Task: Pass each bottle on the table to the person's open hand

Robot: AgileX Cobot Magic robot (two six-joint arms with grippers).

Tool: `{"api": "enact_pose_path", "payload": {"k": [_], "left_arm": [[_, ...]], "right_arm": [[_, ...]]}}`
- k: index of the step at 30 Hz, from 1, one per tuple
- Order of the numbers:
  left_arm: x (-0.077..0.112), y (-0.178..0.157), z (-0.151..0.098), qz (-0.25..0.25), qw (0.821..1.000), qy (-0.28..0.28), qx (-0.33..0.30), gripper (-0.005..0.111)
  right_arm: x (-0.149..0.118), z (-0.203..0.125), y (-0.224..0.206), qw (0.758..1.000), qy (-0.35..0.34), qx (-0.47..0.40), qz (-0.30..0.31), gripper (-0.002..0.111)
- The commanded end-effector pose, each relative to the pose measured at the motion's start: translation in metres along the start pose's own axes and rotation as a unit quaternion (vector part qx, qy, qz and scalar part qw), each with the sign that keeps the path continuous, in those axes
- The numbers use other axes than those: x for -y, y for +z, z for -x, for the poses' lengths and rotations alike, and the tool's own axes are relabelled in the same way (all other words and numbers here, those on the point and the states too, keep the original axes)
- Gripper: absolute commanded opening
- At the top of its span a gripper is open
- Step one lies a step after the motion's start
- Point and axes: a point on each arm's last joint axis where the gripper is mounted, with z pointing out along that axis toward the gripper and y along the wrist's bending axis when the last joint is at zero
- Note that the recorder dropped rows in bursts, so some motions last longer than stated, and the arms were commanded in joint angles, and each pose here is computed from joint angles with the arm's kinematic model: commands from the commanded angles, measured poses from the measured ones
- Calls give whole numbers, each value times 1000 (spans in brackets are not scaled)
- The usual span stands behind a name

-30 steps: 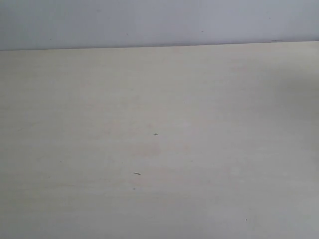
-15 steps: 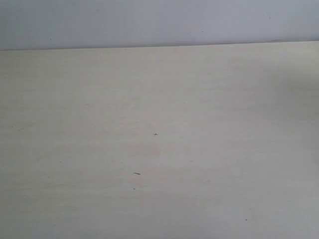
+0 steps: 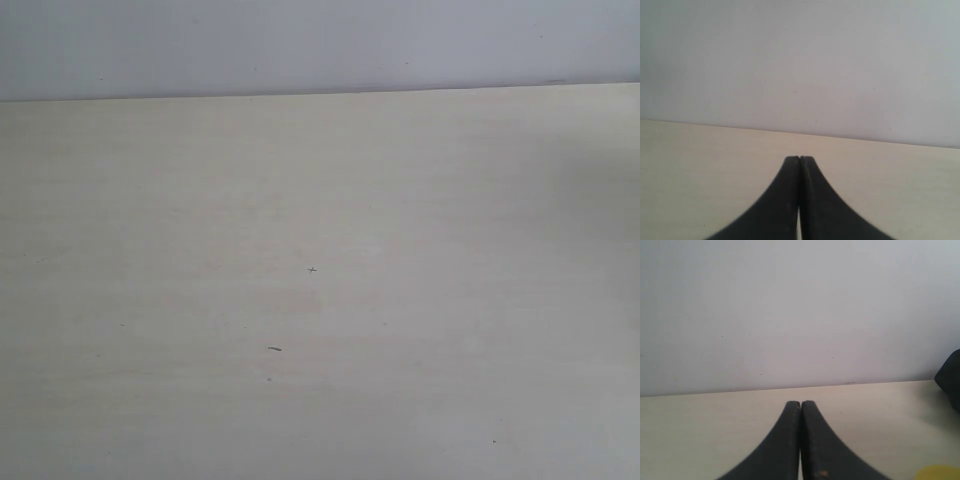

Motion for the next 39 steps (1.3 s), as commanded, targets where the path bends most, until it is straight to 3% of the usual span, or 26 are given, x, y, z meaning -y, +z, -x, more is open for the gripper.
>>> {"api": "enact_pose_path", "payload": {"k": [1,39], "left_arm": [[0,0,0,0,1000,2,4,0],[-2,0,0,20,1000,2,6,0]], "right_arm": [[0,-1,0,1000,0,2,-3,0],[0,-1,0,1000,2,2,-2,0]]}}
